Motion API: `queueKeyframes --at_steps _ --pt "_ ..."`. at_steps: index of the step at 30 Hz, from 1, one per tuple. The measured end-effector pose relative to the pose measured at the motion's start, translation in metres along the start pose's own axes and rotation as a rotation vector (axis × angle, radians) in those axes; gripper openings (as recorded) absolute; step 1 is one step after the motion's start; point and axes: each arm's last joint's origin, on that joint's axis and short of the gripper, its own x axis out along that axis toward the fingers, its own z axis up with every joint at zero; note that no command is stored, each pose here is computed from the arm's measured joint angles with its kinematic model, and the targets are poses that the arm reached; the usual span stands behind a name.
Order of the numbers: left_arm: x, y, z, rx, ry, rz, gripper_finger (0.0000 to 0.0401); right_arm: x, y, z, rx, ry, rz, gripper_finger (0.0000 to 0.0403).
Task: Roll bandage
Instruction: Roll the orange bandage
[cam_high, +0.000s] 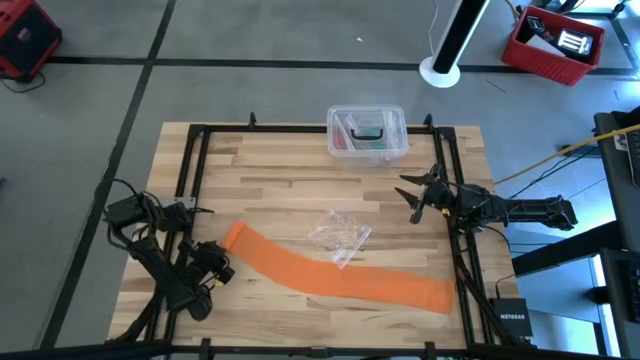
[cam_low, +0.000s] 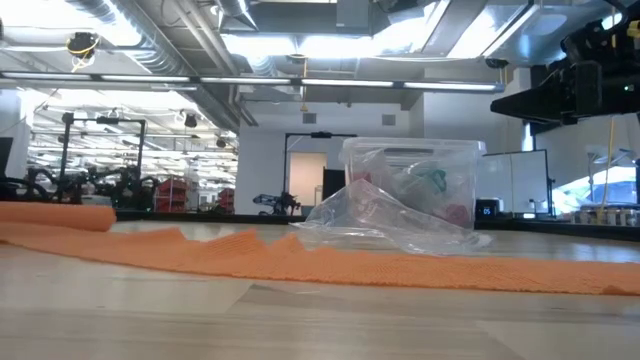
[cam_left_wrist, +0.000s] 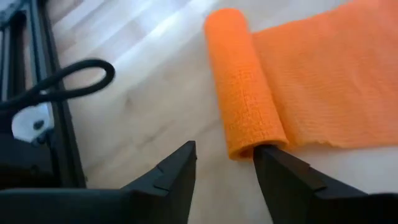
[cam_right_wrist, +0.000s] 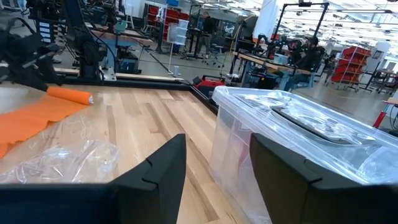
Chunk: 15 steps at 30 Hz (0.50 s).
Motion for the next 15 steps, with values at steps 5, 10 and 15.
queueKeyframes --at_steps 5,10,15 --pt "0.021 0.0 0.003 -0.03 -0.05 -0.02 0.0086 0.0 0.0 0.0 0.022 0.001 0.0 0.0182" --pt "0.033 -0.002 0.013 -0.023 -0.134 -0.028 0.001 0.0 0.0 0.0 0.029 0.004 0.001 0.0182" --pt "0.023 -0.006 0.034 -0.011 -0.144 -0.013 0.0004 0.0 0.0 0.001 0.036 -0.014 0.005 0.0182"
